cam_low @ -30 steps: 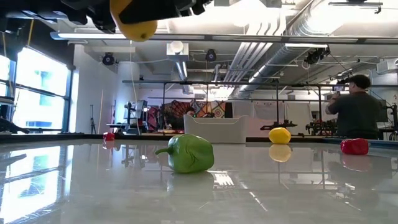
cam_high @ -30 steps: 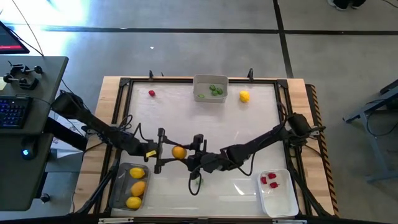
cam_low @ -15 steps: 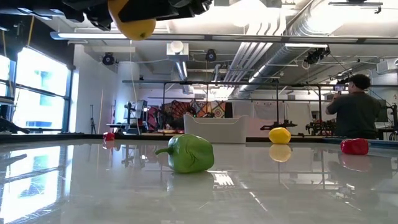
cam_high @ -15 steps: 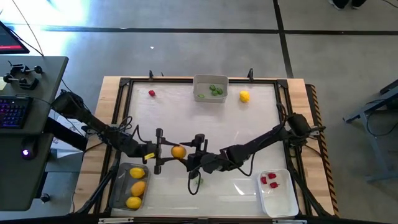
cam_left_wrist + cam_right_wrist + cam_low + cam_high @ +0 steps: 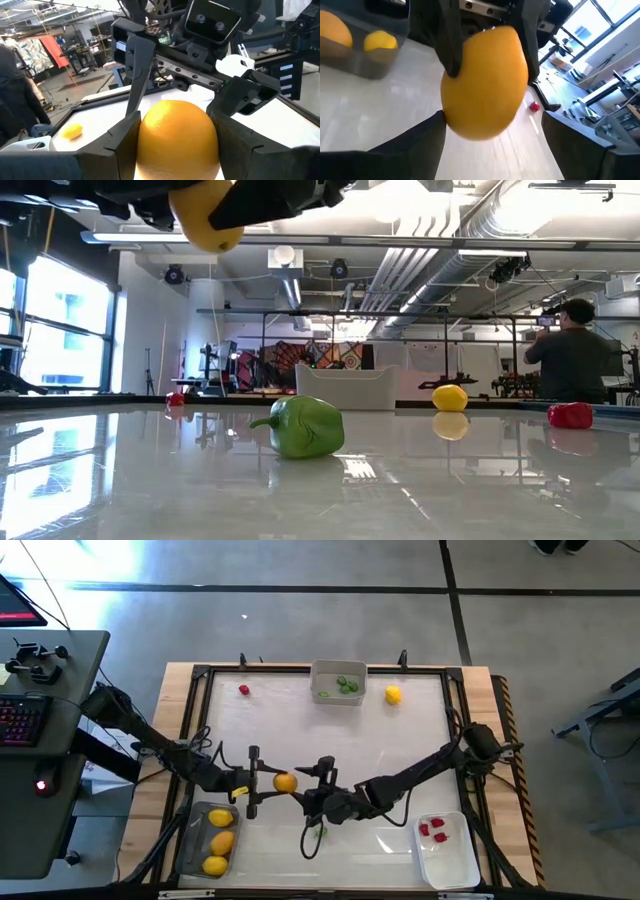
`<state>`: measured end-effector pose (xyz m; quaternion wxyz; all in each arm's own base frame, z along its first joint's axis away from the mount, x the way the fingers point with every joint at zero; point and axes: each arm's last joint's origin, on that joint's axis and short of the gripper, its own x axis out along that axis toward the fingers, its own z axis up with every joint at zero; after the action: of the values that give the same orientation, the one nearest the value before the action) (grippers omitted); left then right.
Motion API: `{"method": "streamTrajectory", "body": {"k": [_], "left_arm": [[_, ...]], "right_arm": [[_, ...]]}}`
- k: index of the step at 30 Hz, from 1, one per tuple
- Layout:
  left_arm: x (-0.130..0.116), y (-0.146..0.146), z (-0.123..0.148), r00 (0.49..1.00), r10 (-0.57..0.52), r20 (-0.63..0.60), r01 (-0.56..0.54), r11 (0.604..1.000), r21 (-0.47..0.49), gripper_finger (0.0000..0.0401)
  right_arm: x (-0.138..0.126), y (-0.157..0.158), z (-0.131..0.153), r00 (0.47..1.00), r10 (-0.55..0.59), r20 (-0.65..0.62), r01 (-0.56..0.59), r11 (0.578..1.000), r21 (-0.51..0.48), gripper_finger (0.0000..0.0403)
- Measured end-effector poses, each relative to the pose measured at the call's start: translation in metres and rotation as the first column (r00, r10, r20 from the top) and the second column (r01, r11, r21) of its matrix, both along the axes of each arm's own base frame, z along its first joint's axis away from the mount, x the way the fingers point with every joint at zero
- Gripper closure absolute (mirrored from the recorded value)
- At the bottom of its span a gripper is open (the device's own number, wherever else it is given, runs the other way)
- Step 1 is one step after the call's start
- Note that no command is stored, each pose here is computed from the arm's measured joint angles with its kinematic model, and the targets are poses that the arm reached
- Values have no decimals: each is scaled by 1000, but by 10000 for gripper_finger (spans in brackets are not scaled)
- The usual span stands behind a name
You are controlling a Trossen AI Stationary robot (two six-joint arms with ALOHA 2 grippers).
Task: Sort produce into baskets
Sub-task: Put the lemon into the black bin
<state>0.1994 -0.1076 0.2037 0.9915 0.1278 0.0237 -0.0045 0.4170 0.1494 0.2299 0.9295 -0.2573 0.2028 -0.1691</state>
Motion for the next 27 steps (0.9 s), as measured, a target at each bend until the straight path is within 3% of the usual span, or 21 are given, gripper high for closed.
{"method": "streamTrajectory", "body": {"k": [4, 9, 17, 21, 27], "left_arm": [[-6, 2, 5, 1000, -23, -12, 23, 1000, -2, 213], [-23, 0, 9, 993, -86, -85, 87, 996, 7, 213], [-51, -22, 42, 927, -98, -362, 108, 994, 9, 213], [-67, -38, 61, 882, -141, -450, 119, 990, -77, 213], [-95, -62, 59, 827, -166, -538, 64, 977, -203, 213]], "right_arm": [[-2, -2, -2, 999, -22, -26, 22, 1000, -21, 98], [-4, -9, -5, 991, -129, -44, 127, 991, -37, 125], [-8, -16, -16, 983, -145, -114, 151, 988, 45, 194], [-7, -16, -16, 984, -130, -119, 138, 988, 63, 221], [-8, -15, -17, 985, -115, -131, 125, 990, 70, 248]]}}
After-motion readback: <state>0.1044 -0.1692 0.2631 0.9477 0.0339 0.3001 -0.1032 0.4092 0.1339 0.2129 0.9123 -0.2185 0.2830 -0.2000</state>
